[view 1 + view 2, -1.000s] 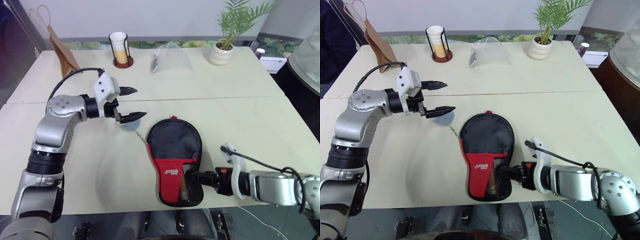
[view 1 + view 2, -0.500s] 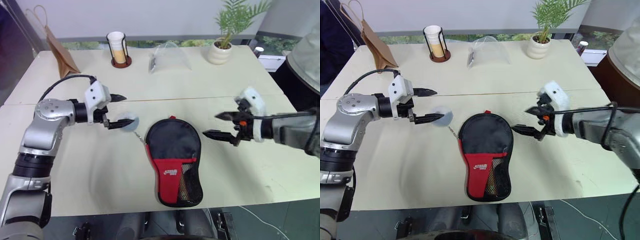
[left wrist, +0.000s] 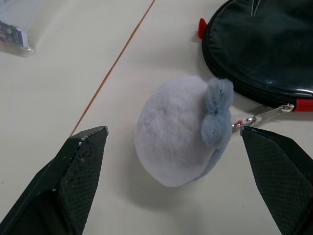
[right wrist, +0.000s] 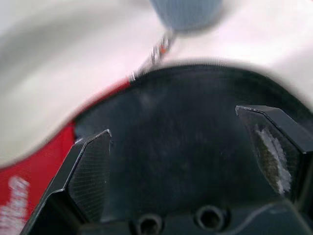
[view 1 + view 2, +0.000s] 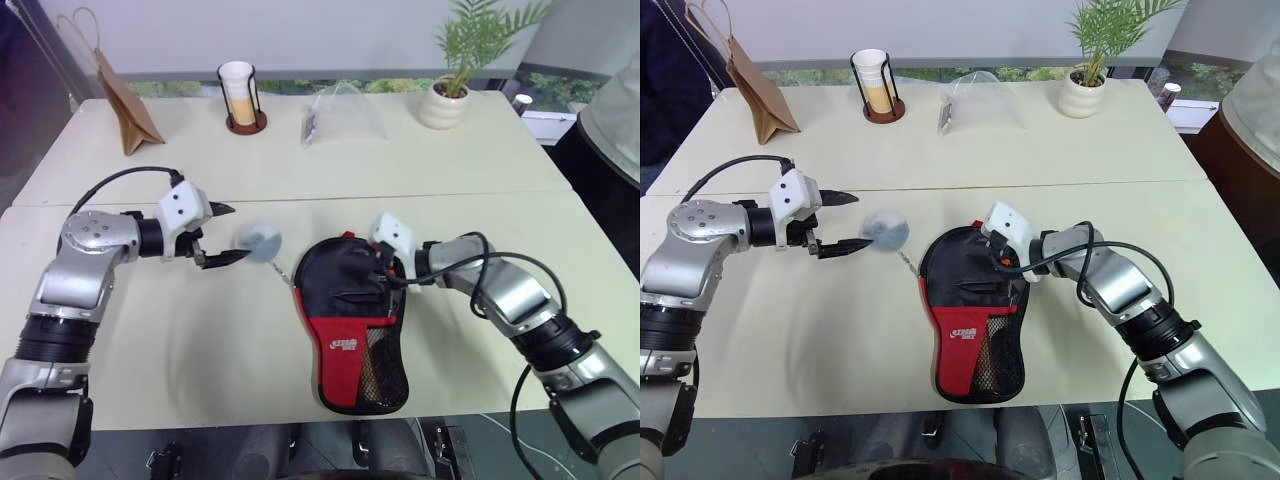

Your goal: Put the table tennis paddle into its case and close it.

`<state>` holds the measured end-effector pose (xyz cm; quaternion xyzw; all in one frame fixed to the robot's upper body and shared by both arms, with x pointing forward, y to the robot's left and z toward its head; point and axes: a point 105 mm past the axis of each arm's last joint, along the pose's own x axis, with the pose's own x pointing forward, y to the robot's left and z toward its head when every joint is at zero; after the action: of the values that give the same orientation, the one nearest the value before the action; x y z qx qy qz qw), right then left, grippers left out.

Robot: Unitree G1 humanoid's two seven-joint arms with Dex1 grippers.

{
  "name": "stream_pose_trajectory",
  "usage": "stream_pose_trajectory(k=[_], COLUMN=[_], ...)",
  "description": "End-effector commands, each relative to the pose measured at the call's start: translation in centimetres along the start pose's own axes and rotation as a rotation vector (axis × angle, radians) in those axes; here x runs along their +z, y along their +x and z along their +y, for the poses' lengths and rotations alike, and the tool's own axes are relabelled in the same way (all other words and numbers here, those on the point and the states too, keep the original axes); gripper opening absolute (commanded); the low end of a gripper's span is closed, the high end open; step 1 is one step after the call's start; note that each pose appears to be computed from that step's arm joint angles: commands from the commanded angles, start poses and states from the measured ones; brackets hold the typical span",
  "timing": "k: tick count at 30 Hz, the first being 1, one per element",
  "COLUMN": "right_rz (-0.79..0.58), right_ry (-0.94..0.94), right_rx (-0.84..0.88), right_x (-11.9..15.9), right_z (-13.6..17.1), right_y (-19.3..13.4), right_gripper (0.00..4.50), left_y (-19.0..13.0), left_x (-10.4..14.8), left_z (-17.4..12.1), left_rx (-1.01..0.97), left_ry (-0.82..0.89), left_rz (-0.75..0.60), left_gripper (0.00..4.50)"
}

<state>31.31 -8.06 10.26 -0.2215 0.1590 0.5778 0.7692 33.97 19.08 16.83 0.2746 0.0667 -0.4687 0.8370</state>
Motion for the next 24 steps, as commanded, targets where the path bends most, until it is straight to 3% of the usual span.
stream_pose_trajectory(k=[1, 18, 21, 24], right_rz=[0.049, 0.094, 0.097, 0.095], right_ry=[0.015, 0.031, 0.034, 0.040], right_rx=[0.022, 0.001, -0.002, -0.007], right_x=[-1.3, -2.3, -2.4, -2.4], right_z=[0.2, -0.1, 0.0, 0.2], right_y=[0.3, 0.9, 0.9, 0.9], right_gripper=[4.47, 4.47, 4.50, 4.50], left_y=[0.2, 5.9, 6.8, 7.6], left_x=[0.0, -2.4, -1.8, -1.3], left_z=[0.3, 0.6, 0.9, 1.2], left_rx=[0.011, -0.031, -0.049, -0.070], left_ry=[0.022, 0.025, 0.046, 0.059], left_rz=[-0.002, 0.018, 0.007, -0.002], left_gripper=[4.50, 4.50, 3.71, 2.26])
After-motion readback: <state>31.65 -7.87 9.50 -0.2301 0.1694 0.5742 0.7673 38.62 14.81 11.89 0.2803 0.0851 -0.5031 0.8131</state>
